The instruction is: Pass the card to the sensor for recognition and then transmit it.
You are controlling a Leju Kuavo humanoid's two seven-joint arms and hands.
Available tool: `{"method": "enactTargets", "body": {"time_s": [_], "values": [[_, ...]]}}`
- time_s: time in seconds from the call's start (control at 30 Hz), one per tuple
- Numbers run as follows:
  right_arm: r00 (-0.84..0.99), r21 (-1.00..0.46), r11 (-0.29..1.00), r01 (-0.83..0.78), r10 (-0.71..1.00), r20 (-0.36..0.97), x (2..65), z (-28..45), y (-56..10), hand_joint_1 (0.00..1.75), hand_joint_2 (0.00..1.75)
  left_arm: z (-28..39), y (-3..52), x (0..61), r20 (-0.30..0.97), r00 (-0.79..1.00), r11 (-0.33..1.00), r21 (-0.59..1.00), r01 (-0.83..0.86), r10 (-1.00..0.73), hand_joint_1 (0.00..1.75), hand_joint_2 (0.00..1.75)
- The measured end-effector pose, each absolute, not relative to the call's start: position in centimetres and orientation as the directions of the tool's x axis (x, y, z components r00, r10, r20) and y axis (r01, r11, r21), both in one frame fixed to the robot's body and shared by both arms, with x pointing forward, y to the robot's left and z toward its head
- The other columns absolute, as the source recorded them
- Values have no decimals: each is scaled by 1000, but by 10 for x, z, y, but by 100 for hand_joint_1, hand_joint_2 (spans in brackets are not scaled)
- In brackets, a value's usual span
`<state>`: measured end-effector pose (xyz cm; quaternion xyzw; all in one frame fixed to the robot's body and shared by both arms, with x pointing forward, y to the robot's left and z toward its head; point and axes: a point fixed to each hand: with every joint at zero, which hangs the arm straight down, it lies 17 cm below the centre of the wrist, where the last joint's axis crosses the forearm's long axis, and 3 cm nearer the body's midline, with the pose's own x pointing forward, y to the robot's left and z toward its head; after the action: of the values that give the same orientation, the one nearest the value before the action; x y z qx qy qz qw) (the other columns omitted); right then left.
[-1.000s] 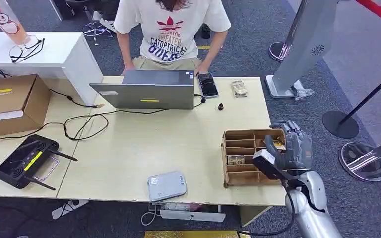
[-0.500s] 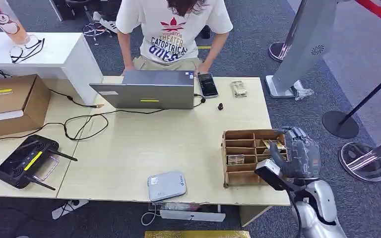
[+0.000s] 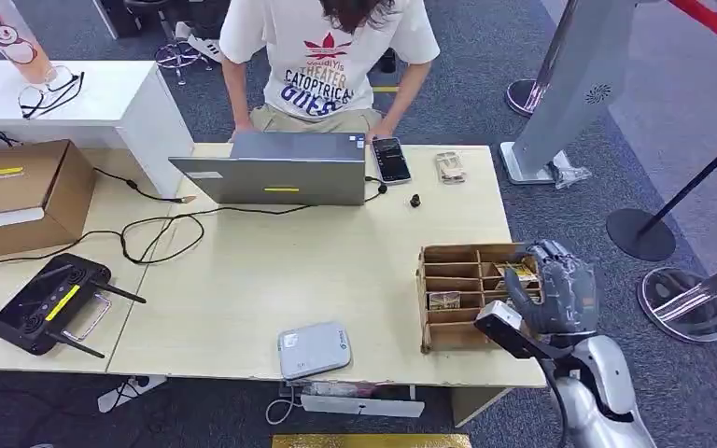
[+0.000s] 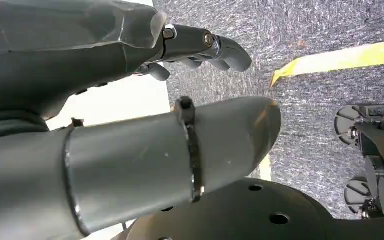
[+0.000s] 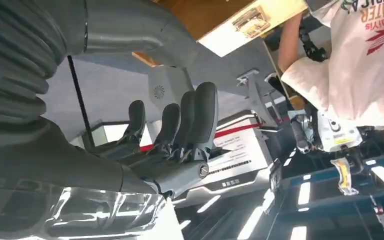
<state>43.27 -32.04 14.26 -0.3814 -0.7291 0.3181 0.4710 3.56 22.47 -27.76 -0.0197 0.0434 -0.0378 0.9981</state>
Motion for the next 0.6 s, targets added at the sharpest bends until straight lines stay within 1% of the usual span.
{"method": "enactTargets", "body": {"time_s": [0.03, 0.07, 0.1, 0.2, 0.27, 0.3, 0.33, 0.43, 0.47, 0.6], "values": [[-264, -824, 506, 255, 856, 444, 434, 142, -321, 101, 175, -278, 225, 36, -85, 993, 996, -42, 74, -77, 0, 0], [-264, -824, 506, 254, 856, 444, 435, 142, -321, 106, 175, -278, 225, 36, -85, 993, 996, -42, 74, -77, 0, 0], [-262, -825, 505, 252, 857, 445, 435, 141, -321, 103, 175, -278, 225, 36, -85, 993, 996, -43, 74, -77, 0, 0], [-255, -829, 507, 238, 856, 450, 437, 136, -322, 101, 175, -278, 225, 36, -85, 993, 996, -43, 74, -77, 0, 0], [-250, -831, 506, 232, 856, 452, 437, 133, -323, 101, 175, -278, 225, 36, -85, 993, 996, -43, 74, -77, 0, 0], [-247, -832, 506, 230, 857, 453, 437, 131, -323, 105, 175, -278, 224, 36, -85, 993, 996, -44, 74, -78, 0, 0], [-243, -833, 505, 228, 857, 454, 437, 130, -324, 105, 175, -278, 224, 36, -85, 993, 996, -44, 74, -78, 0, 0], [-233, -836, 504, 219, 859, 456, 438, 125, -326, 103, 175, -278, 224, 35, -85, 993, 996, -44, 74, -78, 0, 0], [-231, -836, 504, 217, 859, 457, 438, 124, -326, 99, 175, -278, 224, 35, -85, 993, 996, -44, 74, -78, 0, 0], [-222, -834, 510, 208, 856, 468, 438, 120, -328, 98, 175, -278, 224, 35, -85, 993, 996, -44, 72, -75, 0, 0]]}}
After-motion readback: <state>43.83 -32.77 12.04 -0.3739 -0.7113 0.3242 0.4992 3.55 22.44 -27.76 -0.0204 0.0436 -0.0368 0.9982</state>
